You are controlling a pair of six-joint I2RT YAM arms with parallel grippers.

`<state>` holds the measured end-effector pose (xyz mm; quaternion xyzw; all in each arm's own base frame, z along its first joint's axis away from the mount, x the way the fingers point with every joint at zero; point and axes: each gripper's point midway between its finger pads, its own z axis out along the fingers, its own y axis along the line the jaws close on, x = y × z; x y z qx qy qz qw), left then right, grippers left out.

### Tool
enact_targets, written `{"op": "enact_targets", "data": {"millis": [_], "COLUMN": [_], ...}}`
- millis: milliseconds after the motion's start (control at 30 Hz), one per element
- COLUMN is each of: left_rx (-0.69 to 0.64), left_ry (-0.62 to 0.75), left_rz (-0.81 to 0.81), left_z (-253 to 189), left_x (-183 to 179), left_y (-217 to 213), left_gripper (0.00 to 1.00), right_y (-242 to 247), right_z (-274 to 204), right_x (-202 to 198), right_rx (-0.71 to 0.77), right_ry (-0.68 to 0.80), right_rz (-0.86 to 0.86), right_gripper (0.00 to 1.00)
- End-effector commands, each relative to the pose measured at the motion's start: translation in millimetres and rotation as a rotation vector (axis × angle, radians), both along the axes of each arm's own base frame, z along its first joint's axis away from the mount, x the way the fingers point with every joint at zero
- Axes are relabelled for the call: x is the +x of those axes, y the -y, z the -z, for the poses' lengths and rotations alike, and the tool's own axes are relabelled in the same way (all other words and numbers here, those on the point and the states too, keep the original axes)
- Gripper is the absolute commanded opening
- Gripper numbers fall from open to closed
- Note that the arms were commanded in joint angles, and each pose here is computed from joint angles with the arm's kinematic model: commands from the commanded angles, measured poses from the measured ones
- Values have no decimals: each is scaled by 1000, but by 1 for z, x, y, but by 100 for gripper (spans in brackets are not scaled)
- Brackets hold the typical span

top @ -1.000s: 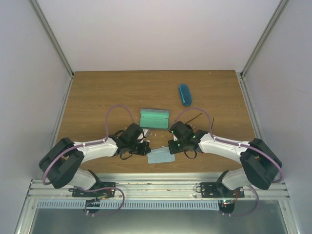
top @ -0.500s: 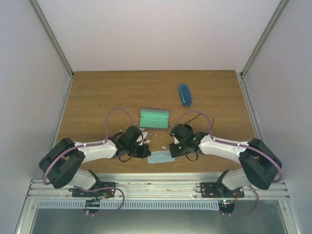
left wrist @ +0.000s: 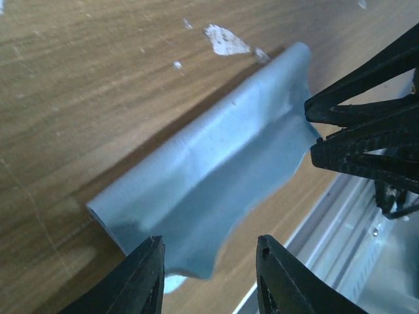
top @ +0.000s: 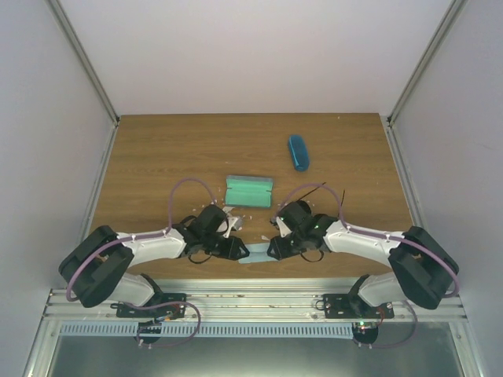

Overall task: Organize the sunglasses
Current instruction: Fold the glasses cleaning cloth at the center of the board.

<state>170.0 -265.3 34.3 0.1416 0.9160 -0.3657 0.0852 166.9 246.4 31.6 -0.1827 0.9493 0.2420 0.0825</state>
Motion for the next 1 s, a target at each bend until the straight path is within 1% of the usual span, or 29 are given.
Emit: {"op": "enact_targets", "data": {"millis": [0,67,200,267,367,500,633,733,800,967], "left_rx": [-100,-107,-91,-97,-115,-94,-102,-48,13,166], "left_ry": [37,58,83,76,70,59,35,20,28,58], "left_rz": [47,40,0,-15,-40,-83,-101,-133,-172,-229], "left_z": [-21,-26,-29,-29,-28,-21,-15,-3,6,21], "left_x": [-7,-7,-2,0,8,19,25,30,34,40], "left_y": [7,5,0,1,8,11,17,13,5,-20], "left_gripper": [40,41,40,37,29,22,16,13,12,12], "right_y": [-10,-7,-1,-1,-1,-2,-16,-26,-26,-2], "right_z": [-16,-17,-21,-23,-20,-13,-10,-4,2,15], "right_x": [-18,-21,-14,-8,3,17,24,24,24,36], "right_rx": [119,120,93,86,49,4,19,27,0,-157], "right_ry": [-34,-37,2,23,42,63,57,33,21,56], "right_rz": [-69,-64,-24,-6,27,63,57,46,57,160], "right_gripper": [33,34,36,36,35,30,22,20,20,21]}}
